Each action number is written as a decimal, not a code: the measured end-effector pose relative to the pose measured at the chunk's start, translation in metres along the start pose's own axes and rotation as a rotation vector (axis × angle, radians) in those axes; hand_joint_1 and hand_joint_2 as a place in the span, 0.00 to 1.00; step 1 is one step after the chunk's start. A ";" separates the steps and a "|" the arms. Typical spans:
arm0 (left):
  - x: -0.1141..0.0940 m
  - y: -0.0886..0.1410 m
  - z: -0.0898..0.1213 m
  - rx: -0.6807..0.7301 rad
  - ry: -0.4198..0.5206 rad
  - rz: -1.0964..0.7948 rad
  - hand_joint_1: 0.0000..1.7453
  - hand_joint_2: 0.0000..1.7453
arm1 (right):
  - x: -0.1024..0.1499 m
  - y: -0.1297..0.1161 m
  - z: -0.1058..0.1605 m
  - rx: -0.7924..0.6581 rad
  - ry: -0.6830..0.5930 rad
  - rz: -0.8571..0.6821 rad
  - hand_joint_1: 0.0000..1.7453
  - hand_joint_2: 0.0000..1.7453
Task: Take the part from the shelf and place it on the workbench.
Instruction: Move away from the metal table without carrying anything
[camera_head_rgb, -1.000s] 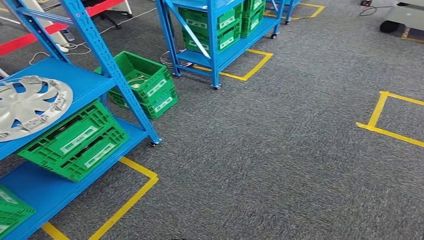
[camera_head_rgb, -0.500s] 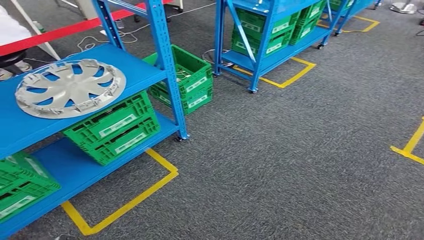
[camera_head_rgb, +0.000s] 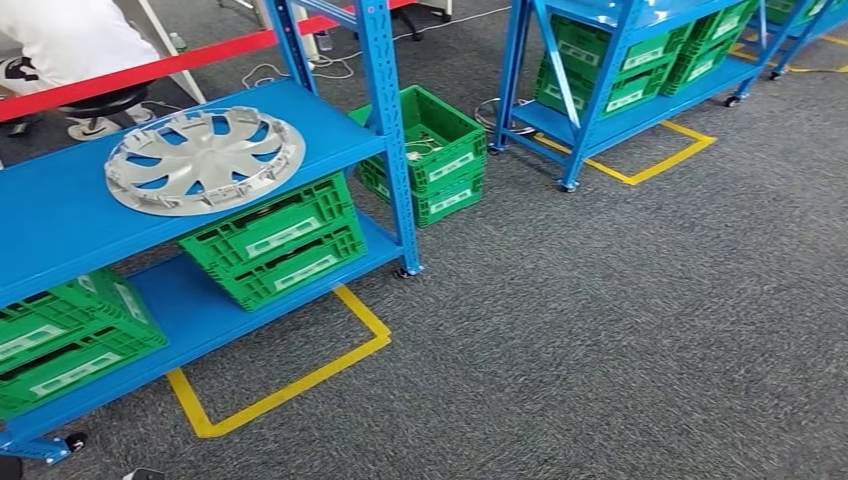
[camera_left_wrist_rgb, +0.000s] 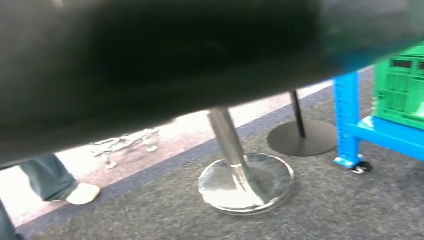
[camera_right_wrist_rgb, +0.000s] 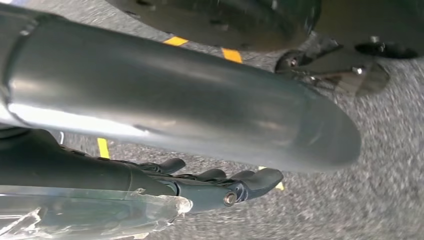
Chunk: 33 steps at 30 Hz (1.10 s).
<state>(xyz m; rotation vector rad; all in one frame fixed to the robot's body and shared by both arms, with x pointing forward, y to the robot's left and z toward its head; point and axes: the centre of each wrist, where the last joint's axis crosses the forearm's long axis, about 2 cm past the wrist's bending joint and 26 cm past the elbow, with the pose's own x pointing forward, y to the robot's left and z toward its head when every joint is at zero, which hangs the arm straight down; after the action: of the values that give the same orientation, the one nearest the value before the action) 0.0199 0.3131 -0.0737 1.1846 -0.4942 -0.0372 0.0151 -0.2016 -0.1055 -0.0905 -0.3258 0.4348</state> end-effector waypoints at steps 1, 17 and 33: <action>0.000 0.000 0.000 -0.004 -0.006 -0.006 0.00 0.00 | 0.001 0.000 0.000 0.016 0.000 0.007 0.00 0.00; 0.002 -0.001 0.000 -0.023 -0.057 -0.033 0.00 0.00 | 0.004 0.009 0.001 0.223 0.009 0.086 0.00 0.00; -0.007 -0.002 0.005 0.007 0.075 0.036 0.00 0.00 | -0.003 0.000 0.000 -0.088 -0.061 -0.329 0.00 0.00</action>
<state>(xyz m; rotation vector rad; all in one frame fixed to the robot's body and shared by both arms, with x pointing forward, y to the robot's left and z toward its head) 0.0122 0.3096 -0.0759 1.1790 -0.4495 0.0400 0.0126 -0.2029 -0.1059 -0.1080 -0.4120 0.0977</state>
